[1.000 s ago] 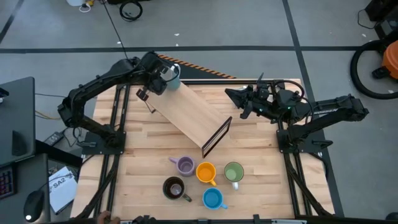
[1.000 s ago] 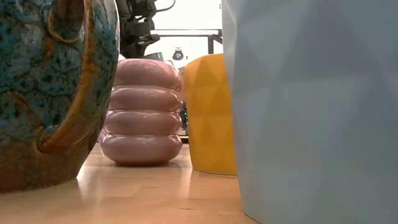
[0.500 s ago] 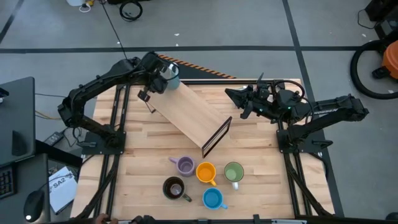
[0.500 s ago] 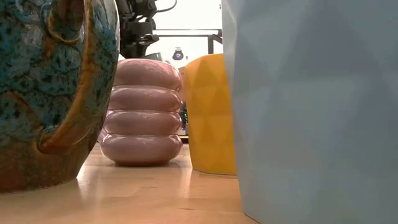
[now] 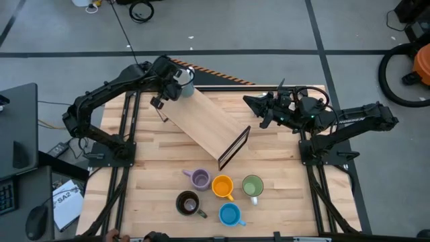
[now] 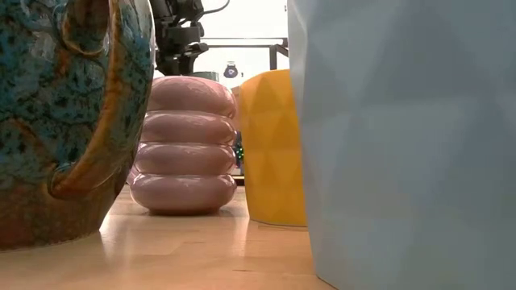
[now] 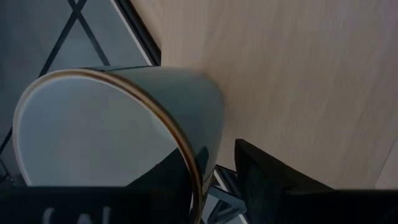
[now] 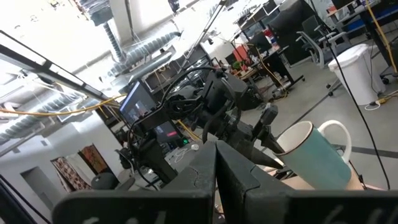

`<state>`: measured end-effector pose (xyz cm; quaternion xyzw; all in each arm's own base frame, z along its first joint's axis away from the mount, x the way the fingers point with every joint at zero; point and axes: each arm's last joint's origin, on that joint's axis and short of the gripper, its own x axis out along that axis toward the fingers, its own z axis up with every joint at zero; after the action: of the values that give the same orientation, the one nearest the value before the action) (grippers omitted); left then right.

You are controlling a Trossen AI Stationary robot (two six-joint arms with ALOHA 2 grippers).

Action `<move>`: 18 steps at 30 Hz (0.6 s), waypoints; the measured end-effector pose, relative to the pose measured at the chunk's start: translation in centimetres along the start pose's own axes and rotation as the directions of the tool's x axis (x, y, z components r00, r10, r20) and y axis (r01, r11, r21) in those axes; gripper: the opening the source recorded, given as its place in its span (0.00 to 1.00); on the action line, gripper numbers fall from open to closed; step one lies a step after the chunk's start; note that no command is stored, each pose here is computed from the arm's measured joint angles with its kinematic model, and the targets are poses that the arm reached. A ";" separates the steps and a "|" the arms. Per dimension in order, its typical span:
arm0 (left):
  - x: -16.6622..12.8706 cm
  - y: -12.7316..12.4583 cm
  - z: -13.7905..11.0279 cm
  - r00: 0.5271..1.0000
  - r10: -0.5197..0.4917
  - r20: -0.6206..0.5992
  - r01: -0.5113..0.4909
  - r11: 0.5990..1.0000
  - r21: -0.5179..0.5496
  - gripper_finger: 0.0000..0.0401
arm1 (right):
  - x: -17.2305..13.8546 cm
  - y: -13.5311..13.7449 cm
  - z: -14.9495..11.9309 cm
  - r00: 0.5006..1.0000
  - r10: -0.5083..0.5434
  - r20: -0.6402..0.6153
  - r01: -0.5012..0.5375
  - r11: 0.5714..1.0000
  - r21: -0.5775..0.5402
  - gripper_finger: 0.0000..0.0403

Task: Place coffee mugs
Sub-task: Put the light blue mug on the shelf

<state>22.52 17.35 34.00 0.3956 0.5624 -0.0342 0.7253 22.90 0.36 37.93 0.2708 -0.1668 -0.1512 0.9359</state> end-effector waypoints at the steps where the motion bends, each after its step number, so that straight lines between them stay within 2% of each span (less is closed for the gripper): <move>1: 0.0 0.0 0.0 1.000 0.001 0.000 -0.001 1.000 0.004 0.30 | 0.0 0.0 0.0 1.000 0.000 0.000 0.000 1.000 0.000 0.04; 18: -0.1 0.7 0.2 0.997 0.062 0.037 -0.064 0.998 0.029 0.30 | 0.0 0.0 0.0 1.000 0.000 0.001 0.000 1.000 0.000 0.04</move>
<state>23.01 17.64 34.46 0.4235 0.5358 -0.0272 0.7300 22.90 0.34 37.93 0.2708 -0.1671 -0.1515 0.9358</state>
